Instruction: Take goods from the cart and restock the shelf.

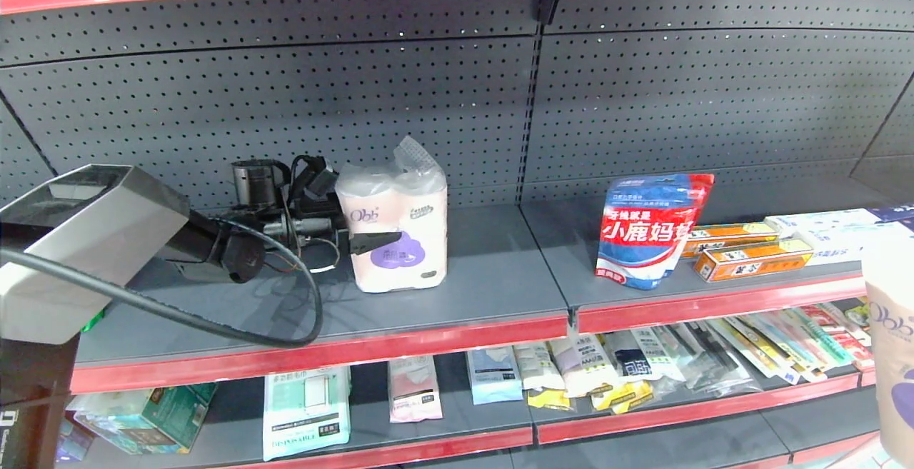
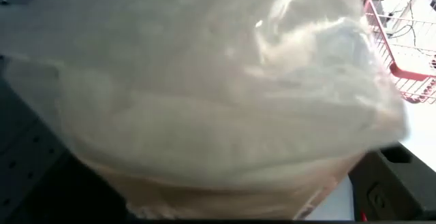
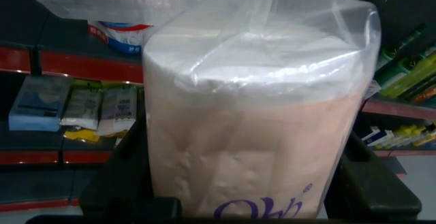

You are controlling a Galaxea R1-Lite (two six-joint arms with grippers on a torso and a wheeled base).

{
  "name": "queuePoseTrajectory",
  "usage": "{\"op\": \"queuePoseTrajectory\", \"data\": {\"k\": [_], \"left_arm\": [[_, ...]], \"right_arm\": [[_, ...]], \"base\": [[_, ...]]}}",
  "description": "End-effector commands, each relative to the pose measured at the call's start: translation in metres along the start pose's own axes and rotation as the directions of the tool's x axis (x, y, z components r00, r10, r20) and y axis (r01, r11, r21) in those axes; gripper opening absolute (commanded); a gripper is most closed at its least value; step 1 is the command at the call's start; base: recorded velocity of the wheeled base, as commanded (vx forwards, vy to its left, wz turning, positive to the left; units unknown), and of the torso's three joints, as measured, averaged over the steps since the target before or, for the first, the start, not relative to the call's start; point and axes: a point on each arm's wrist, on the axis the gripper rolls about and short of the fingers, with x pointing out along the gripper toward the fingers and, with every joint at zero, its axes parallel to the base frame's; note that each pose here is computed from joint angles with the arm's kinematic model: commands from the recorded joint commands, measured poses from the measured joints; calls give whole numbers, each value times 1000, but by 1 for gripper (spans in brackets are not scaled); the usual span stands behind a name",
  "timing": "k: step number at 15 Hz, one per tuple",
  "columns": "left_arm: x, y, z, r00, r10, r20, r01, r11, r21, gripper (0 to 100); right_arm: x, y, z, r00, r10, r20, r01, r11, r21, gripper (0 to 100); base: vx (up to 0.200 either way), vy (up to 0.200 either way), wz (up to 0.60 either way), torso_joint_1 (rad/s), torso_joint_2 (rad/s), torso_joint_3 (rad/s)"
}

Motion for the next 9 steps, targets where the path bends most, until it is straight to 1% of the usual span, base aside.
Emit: {"op": "queuePoseTrajectory", "data": {"k": [1, 3, 4, 5, 6, 7, 9], "left_arm": [[5, 1, -4, 1000, -5, 0, 5, 1000, 0, 100], [6, 1, -5, 1000, -8, -1, 8, 1000, -13, 100], [8, -2, -5, 1000, -19, -2, 19, 998, -53, 100], [8, -1, -4, 1000, -19, 0, 19, 997, -71, 100], [8, -2, -3, 1000, -20, 1, 20, 997, -80, 100], [8, -3, -3, 1000, -26, 1, 26, 996, -83, 100], [9, -2, -3, 1000, -21, 2, 21, 997, -79, 100]], "right_arm": [[0, 0, 0, 1000, 1, -1, -1, 1000, 0, 0], [1, 0, 0, 1000, 2, -2, -2, 1000, 0, 0], [1, 0, 0, 1000, 3, -4, -3, 1000, 0, 0], [1, 0, 0, 1000, 1, -4, -1, 1000, 0, 0], [1, 0, 0, 1000, 1, -4, -1, 1000, -2, 0], [1, 0, 0, 1000, 3, -4, -3, 1000, 0, 0], [1, 0, 0, 1000, 3, -4, -3, 1000, 0, 0]], "base": [[0, 0, 0, 0, 0, 0], [0, 0, 0, 0, 0, 0], [0, 0, 0, 0, 0, 0], [0, 0, 0, 0, 0, 0], [0, 0, 0, 0, 0, 0], [0, 0, 0, 0, 0, 0], [0, 0, 0, 0, 0, 0]]}}
